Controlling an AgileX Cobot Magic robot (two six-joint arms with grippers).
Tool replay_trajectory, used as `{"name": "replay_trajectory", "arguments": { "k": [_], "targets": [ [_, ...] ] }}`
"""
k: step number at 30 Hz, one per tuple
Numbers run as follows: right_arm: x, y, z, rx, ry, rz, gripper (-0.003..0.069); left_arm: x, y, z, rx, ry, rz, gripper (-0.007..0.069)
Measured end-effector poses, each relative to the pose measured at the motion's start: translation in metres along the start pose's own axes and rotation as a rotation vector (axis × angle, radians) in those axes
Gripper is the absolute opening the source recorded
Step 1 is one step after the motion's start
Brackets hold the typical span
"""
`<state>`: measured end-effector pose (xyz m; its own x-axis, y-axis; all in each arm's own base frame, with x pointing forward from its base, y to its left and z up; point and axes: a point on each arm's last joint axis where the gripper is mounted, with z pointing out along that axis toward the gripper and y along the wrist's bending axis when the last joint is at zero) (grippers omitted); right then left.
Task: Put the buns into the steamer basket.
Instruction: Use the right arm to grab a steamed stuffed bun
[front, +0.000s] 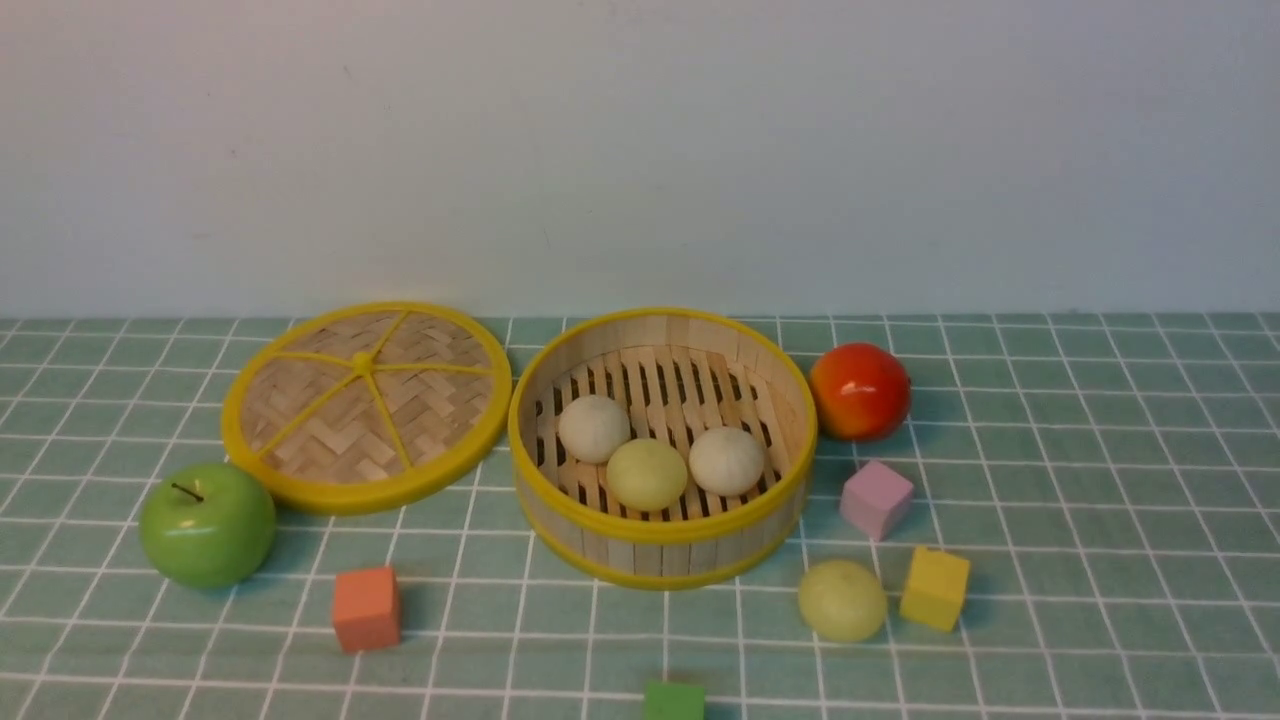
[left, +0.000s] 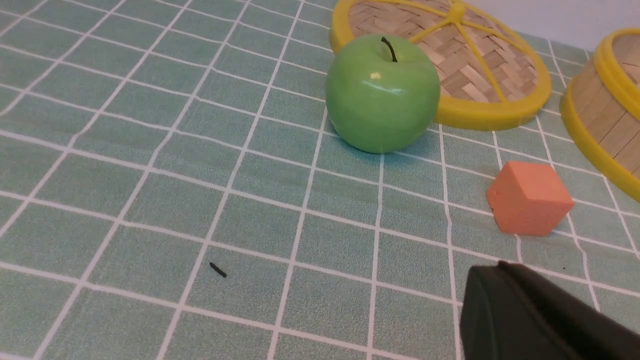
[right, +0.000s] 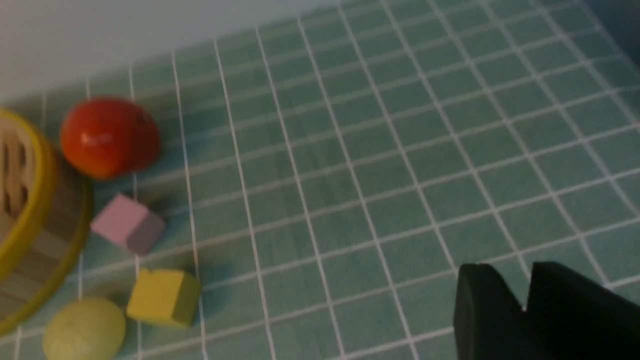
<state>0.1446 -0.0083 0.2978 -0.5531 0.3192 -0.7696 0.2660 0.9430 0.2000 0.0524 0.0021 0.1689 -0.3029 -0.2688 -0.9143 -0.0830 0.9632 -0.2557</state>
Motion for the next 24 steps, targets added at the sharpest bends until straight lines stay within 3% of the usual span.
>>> {"name": "replay_trajectory", "arguments": {
  "k": [6, 9, 12, 16, 24],
  "targets": [
    [0.013, 0.031, 0.047, -0.151, 0.25, -0.119, 0.0167, 0.0, 0.0, 0.0, 0.0, 0.0, 0.0, 0.0004],
    [0.022, 0.073, 0.072, -0.319, 0.4, -0.268, 0.0171, 0.0, 0.0, 0.0, 0.0, 0.0, 0.0, 0.0008],
    [0.024, 0.11, 0.09, -0.394, 0.468, -0.354, 0.0176, 0.0, 0.0, 0.0, 0.0, 0.0, 0.0, 0.0011],
    [0.025, 0.158, 0.121, -0.411, 0.539, -0.454, 0.0184, 0.0, 0.0, 0.0, 0.0, 0.0, 0.0, 0.0017],
    [0.036, 0.191, 0.169, -0.341, 0.619, -0.51, 0.0194, 0.0, 0.0, 0.0, 0.0, 0.0, 0.0, 0.002]
  ]
}}
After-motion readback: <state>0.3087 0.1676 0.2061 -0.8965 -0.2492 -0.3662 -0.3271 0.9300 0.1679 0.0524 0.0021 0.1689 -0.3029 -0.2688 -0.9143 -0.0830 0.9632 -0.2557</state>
